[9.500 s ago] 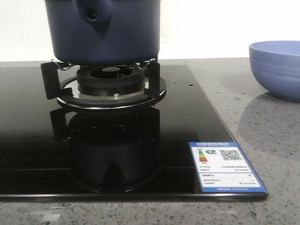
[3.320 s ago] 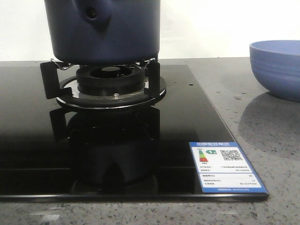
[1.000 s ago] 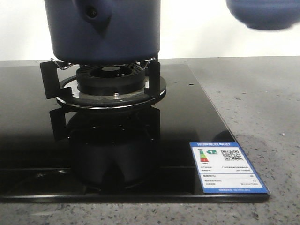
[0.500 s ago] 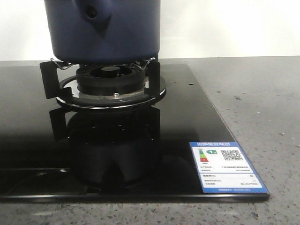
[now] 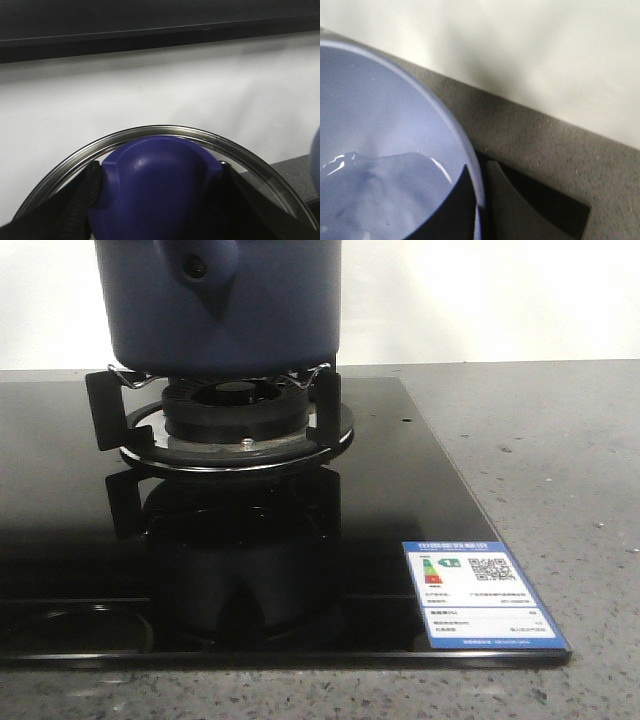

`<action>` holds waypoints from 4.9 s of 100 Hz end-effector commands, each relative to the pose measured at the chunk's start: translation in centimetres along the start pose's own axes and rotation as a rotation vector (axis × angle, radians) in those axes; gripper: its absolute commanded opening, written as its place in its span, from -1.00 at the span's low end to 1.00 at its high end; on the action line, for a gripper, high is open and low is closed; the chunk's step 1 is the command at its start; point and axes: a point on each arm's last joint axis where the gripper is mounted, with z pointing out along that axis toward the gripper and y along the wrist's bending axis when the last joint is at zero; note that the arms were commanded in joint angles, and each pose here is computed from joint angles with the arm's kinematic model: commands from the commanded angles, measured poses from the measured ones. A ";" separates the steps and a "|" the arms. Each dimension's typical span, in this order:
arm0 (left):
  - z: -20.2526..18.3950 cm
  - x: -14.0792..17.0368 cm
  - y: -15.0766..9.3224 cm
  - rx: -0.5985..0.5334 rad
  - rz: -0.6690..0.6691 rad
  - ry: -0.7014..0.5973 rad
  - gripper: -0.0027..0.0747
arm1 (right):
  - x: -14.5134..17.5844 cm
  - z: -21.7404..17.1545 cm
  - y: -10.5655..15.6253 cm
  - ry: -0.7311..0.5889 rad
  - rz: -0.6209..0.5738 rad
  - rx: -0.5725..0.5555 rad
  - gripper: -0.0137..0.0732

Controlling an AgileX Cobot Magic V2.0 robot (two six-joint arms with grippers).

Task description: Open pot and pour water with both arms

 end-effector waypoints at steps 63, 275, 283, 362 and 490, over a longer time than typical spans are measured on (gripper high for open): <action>-1.3 -2.4 -0.2 -0.036 -0.034 -0.114 -0.12 | 2.5 -3.1 1.3 -0.733 -0.131 0.030 -0.82; -1.3 -2.4 -0.2 -0.035 -0.036 -0.115 -0.12 | 5.0 -0.9 1.0 -1.217 -0.128 0.042 -0.83; -1.3 -2.4 -0.2 -0.029 -0.037 -0.112 -0.12 | 4.8 -1.1 1.0 -1.170 -0.129 0.041 -0.83; -0.1 -2.7 -5.9 0.209 -0.035 -0.123 -0.12 | 0.4 -10.7 -6.1 -0.009 0.026 0.204 -0.83; 4.2 -0.5 -12.0 0.445 -0.020 -0.068 -0.12 | 17.3 -8.2 -18.0 0.526 0.385 0.363 -0.20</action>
